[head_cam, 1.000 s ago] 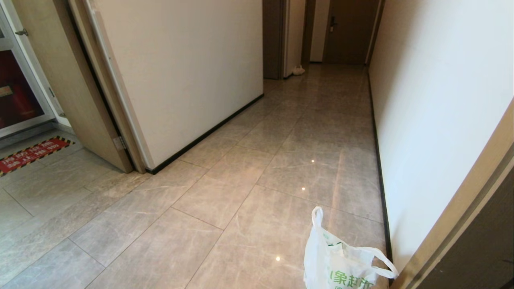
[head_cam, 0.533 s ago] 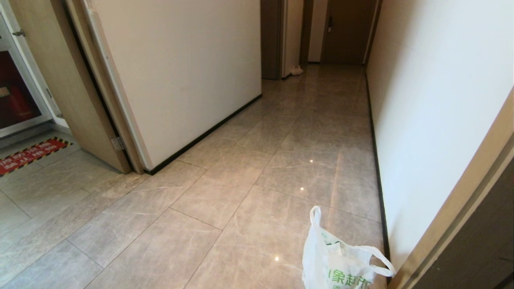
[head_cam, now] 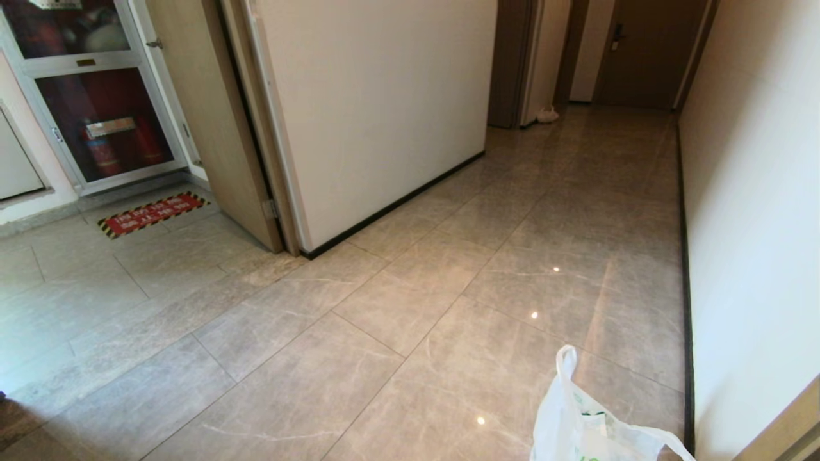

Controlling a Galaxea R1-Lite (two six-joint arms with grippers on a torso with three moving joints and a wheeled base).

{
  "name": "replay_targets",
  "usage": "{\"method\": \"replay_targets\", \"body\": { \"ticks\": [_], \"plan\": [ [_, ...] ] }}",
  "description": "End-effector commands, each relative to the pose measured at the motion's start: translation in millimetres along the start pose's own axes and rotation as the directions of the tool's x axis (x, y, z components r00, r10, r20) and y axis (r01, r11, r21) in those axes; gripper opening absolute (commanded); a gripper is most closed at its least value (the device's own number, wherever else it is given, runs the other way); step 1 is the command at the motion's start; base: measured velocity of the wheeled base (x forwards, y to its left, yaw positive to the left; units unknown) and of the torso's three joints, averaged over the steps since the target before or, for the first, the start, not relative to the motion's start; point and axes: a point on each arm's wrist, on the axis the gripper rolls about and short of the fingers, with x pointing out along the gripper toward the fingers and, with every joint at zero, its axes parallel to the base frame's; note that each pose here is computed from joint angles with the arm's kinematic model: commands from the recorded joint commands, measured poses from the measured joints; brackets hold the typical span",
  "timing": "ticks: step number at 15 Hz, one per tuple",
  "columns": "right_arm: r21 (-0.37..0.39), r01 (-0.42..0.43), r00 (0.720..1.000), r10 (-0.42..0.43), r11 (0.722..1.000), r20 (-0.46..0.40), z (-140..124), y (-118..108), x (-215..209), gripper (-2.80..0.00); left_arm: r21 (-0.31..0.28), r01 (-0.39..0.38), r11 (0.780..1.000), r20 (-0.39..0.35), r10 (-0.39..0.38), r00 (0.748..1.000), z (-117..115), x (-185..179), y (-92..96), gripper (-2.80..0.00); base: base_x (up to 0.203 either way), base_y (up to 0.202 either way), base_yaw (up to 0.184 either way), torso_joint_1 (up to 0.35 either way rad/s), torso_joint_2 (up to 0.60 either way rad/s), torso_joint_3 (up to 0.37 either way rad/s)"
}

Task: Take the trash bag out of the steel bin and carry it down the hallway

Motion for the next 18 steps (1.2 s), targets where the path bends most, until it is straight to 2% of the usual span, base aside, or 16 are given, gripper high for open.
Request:
{"method": "replay_targets", "body": {
  "ticks": [1,10,18],
  "plan": [
    [0.001,0.0,1.0,0.0,1.0,-0.001,0.0,0.0,0.0,-2.8,-0.001,0.0,1.0,-0.001,0.0,1.0,-0.1,0.0,0.0,-2.8,0.0,0.0,0.0,0.0,0.0,0.0],
    [0.009,0.001,1.0,-0.001,1.0,0.001,0.1,0.0,0.0,-2.8,0.0,0.0,1.0,-0.001,0.0,1.0,-0.1,0.0,0.0,-2.8,0.0,0.0,0.0,0.0,0.0,0.0],
    [0.012,0.001,1.0,-0.001,1.0,-0.001,0.1,0.0,0.2,-2.8,-0.001,0.001,1.0,-0.001,-0.001,1.0,-0.1,0.0,0.0,-2.8,-0.003,-0.008,0.161,0.003,0.0,0.003]
  ]
}}
